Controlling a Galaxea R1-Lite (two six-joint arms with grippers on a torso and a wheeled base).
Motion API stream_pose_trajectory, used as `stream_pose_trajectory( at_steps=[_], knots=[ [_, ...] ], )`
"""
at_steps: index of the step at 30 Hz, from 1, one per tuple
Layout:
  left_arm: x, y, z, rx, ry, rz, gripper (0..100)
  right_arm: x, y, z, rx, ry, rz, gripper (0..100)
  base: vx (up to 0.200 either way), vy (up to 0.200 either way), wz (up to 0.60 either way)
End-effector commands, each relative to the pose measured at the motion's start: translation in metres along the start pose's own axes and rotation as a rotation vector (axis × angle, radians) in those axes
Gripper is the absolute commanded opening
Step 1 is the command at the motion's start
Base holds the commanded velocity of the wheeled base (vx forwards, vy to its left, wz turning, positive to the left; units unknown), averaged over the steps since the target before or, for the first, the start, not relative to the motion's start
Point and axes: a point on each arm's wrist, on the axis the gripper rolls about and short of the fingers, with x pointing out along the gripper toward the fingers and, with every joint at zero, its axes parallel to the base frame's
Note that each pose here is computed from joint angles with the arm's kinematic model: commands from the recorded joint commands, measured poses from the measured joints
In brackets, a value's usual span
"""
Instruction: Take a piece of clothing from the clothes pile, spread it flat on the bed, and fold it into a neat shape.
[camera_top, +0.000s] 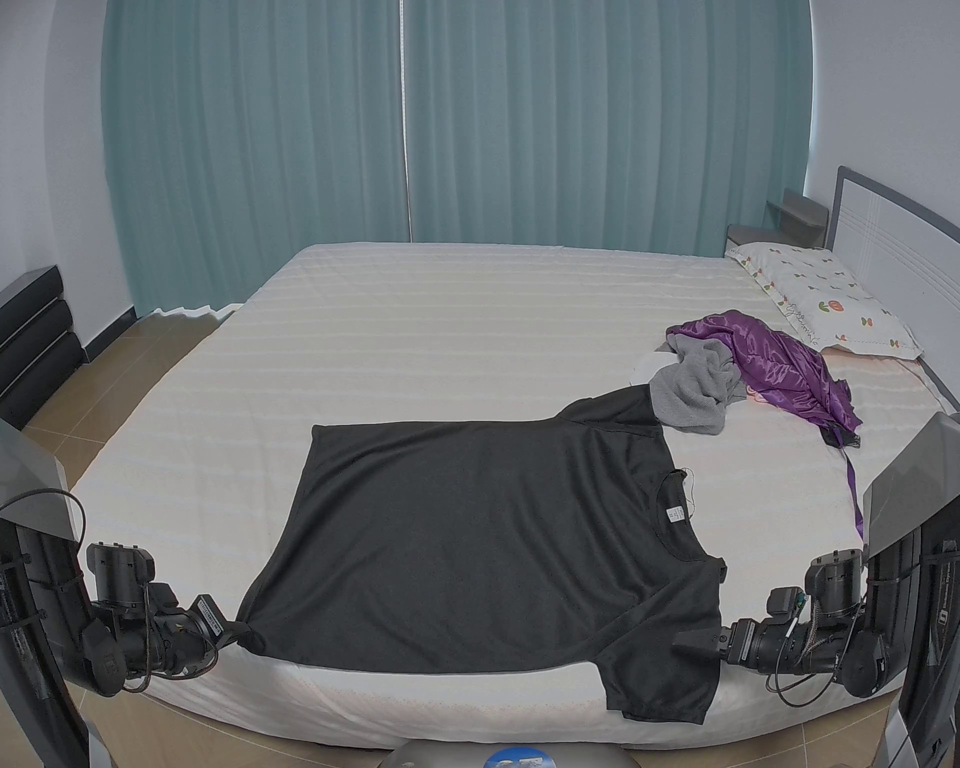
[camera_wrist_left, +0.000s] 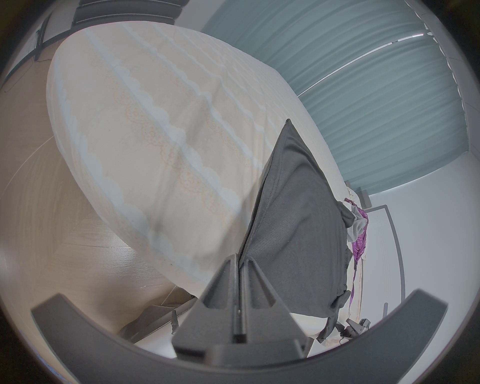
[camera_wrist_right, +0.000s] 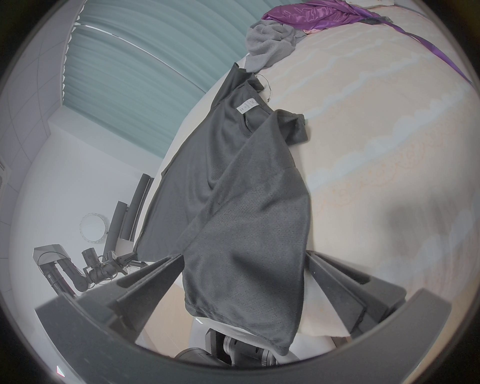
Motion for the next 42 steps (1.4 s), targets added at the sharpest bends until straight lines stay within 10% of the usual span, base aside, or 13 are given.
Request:
stream_pose_trajectory(
  at_steps=[1, 12, 13, 42],
  knots=[
    [0.0, 0.0, 0.0, 0.0, -0.001, 0.0, 0, -0.001, -0.002, -0.006, 0.008, 0.03, -0.016, 100, 0.0, 0.0, 0.0],
    [0.0, 0.0, 0.0, 0.0, -0.001, 0.0, 0, 0.002, -0.005, -0.006, 0.002, 0.014, -0.035, 100, 0.0, 0.0, 0.0],
    [0.0, 0.0, 0.0, 0.0, -0.001, 0.0, 0, 0.002, -0.006, -0.005, 0.005, 0.004, -0.048, 0, 0.0, 0.0, 0.0],
    [-0.021, -0.007, -0.004, 0.065, -0.041, -0.02, 0, -0.061, 0.016, -0.008, -0.015, 0.083, -0.1, 0, 0.0, 0.0, 0.0]
  ],
)
